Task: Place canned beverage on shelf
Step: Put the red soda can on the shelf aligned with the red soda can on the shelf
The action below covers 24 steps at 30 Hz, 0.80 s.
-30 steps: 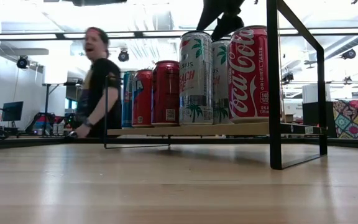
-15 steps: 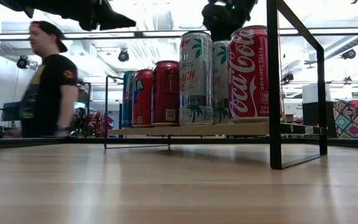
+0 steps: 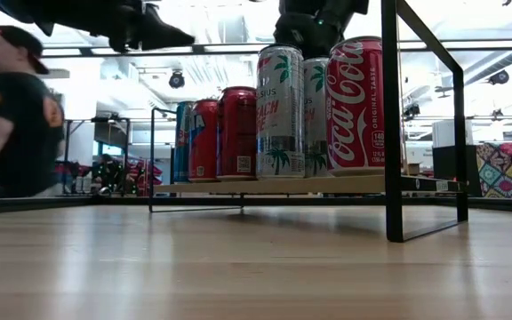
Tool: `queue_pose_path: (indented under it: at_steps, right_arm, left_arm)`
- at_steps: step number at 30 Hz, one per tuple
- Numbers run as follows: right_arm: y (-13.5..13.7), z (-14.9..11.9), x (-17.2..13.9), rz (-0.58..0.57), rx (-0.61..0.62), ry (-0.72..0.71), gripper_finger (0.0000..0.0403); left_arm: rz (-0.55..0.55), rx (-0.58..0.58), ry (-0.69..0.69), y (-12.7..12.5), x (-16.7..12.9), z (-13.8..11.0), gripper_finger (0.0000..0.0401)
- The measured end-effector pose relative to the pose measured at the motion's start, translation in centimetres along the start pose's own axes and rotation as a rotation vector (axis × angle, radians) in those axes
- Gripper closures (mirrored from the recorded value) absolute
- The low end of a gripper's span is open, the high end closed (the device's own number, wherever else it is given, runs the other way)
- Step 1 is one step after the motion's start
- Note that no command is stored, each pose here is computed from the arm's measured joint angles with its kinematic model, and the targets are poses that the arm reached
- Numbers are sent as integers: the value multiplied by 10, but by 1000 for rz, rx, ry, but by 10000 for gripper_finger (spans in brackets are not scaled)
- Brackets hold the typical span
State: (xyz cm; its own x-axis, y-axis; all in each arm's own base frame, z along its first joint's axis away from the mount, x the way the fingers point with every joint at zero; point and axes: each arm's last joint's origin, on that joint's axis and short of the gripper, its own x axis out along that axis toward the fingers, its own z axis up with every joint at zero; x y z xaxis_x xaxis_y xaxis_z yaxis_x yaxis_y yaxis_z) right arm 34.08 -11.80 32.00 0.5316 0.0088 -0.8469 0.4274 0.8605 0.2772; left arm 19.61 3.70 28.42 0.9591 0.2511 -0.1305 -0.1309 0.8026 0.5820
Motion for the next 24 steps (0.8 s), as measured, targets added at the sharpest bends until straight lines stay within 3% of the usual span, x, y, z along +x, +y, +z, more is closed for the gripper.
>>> queue_pose_path:
  at_steps: [10, 16, 24]
  right_arm:
    - [21, 1, -7, -5, -34, -49, 390]
    - [32, 1, -20, -48, -14, -44, 390]
    - [33, 2, -22, -77, 79, -45, 390]
  left_arm:
    - [-100, -90, -115, -7, 0, -2, 401]
    - [-35, -49, -212, -6, -5, -3, 401]
    - [9, -38, -204, -2, -11, -3, 401]
